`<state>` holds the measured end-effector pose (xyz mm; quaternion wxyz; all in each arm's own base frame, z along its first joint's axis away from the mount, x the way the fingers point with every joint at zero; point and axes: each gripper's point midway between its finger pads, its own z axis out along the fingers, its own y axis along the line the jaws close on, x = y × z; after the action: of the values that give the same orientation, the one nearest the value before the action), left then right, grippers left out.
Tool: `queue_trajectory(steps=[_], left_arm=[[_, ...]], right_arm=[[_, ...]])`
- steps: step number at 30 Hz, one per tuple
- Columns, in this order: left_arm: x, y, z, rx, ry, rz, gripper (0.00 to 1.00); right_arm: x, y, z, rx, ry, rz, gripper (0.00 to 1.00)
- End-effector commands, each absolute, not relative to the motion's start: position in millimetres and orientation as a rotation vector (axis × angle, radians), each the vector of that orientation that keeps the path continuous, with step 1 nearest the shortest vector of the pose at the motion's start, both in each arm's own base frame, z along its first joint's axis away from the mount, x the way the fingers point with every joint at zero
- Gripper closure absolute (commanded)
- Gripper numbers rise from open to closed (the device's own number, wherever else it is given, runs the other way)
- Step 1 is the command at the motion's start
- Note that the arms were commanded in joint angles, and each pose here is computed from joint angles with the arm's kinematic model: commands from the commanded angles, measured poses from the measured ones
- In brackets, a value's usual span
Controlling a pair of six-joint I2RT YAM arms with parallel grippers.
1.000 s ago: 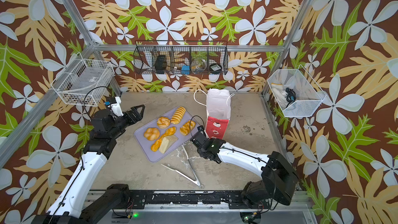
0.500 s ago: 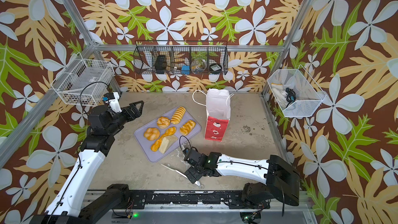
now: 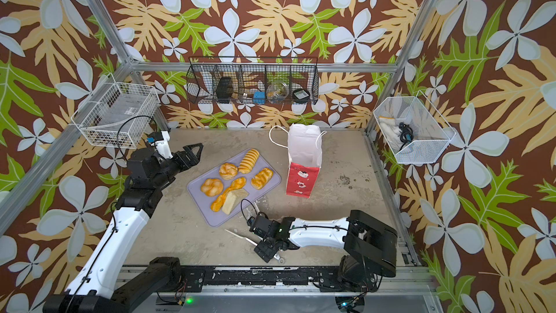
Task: Pack bread into a paper bag
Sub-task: Pick up the clamp from the center of the board, then pick up the fake bread from the plate.
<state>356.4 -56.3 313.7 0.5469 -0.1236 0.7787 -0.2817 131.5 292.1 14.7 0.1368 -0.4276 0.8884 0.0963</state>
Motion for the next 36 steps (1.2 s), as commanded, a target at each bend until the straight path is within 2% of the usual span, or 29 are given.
queue_trajectory(steps=[1, 7, 15, 20, 22, 25, 31, 32, 34, 36], left_arm=[[357, -53, 319, -0.295, 1.818, -0.648, 0.0], [351, -50, 324, -0.292, 1.81, -0.626, 0.0], [347, -43, 327, -0.327, 1.827, -0.583, 0.0], [350, -44, 332, -0.321, 1.837, -0.583, 0.0], [350, -46, 332, -0.317, 1.839, -0.597, 0.0], [349, -48, 330, -0.311, 1.847, -0.613, 0.0], [350, -48, 319, -0.312, 1.871, -0.604, 0.0], [350, -49, 319, -0.31, 1.871, -0.606, 0.0], [350, -49, 316, -0.31, 1.878, -0.609, 0.0], [351, -50, 313, -0.311, 1.884, -0.611, 0.0]], right_arm=[[144, 293, 7, -1.203, 2.554, 0.206, 0.99], [142, 290, 10, -1.217, 2.567, 0.183, 1.0], [149, 288, 92, -1.151, 2.504, 0.209, 1.0], [191, 272, 136, -0.911, 2.45, 0.009, 0.98], [210, 253, 129, -0.768, 2.51, -0.059, 1.0], [231, 241, 107, -0.636, 2.572, -0.007, 1.0], [243, 247, 81, -0.647, 2.6, 0.004, 1.0], [241, 250, 78, -0.659, 2.608, 0.028, 0.97], [239, 254, 75, -0.669, 2.611, 0.058, 0.86], [240, 254, 73, -0.669, 2.608, 0.057, 0.7]])
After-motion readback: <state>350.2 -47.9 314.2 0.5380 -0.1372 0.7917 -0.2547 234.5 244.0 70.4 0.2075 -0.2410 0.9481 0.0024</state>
